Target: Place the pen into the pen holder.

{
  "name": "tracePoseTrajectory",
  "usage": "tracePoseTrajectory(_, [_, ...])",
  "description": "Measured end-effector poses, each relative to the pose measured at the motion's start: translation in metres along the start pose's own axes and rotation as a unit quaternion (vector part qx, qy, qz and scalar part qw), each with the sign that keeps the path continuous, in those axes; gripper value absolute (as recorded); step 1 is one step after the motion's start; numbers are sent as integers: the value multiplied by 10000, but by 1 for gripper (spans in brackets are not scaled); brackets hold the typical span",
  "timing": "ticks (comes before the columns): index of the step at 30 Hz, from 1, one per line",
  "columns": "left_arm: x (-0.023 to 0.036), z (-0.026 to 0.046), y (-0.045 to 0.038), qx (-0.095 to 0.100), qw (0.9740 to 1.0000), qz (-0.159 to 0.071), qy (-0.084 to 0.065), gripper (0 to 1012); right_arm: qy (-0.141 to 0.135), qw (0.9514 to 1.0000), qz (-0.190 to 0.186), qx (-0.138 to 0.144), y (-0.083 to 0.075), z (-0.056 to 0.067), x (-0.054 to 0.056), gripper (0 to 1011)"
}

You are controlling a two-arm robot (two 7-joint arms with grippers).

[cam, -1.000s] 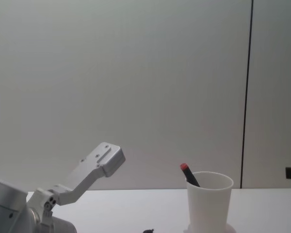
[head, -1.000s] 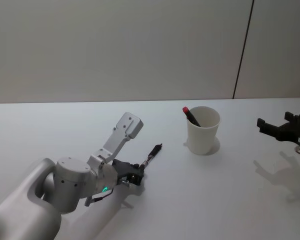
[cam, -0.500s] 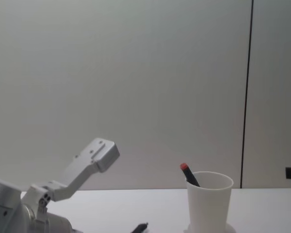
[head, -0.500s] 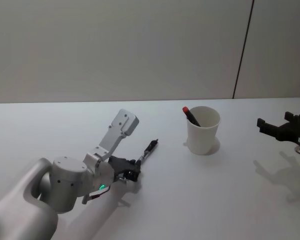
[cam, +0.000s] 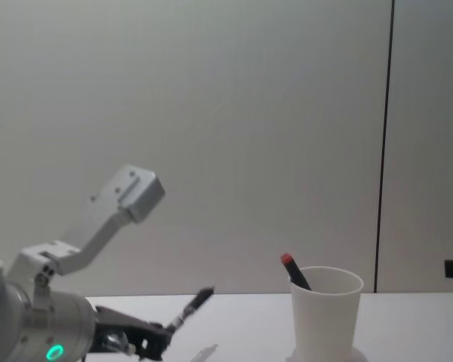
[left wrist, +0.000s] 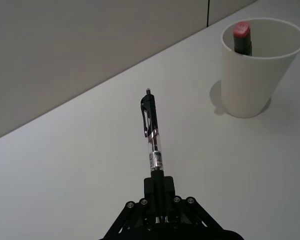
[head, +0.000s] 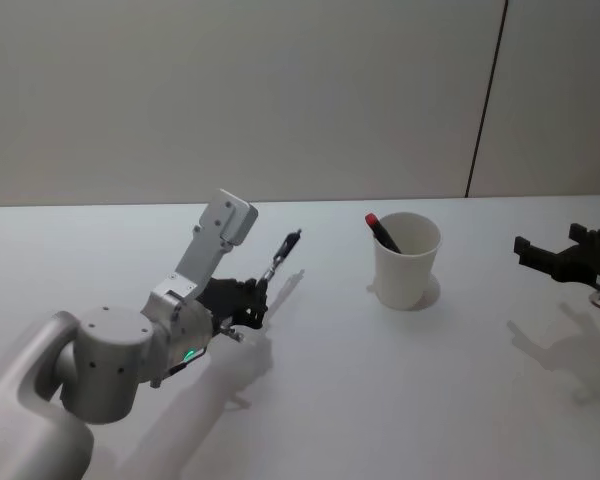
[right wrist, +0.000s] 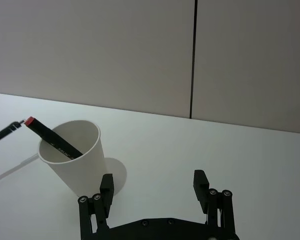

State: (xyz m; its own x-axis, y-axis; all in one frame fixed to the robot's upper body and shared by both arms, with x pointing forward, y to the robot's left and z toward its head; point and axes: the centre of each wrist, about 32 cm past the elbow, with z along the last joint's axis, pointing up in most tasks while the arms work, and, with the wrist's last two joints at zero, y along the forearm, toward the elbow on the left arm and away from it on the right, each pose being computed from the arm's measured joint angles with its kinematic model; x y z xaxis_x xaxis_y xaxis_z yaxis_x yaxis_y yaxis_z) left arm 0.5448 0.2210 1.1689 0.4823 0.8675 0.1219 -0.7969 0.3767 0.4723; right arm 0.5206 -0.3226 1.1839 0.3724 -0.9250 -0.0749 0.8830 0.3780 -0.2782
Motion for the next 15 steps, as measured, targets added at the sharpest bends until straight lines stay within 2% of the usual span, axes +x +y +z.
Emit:
tracePoseTrajectory(6, [9, 8, 124, -361, 9992, 139, -80, 119, 0, 10000, 0, 0, 0, 0, 0, 1002])
tracePoseTrajectory(11, [15, -7, 226, -643, 9977, 158, -149, 120, 0, 10000, 0, 0, 0, 0, 0, 1002])
tracePoseTrajectory(15, [15, -50, 340, -898, 9956, 135, -221, 119, 0, 10000, 0, 0, 0, 0, 0, 1002])
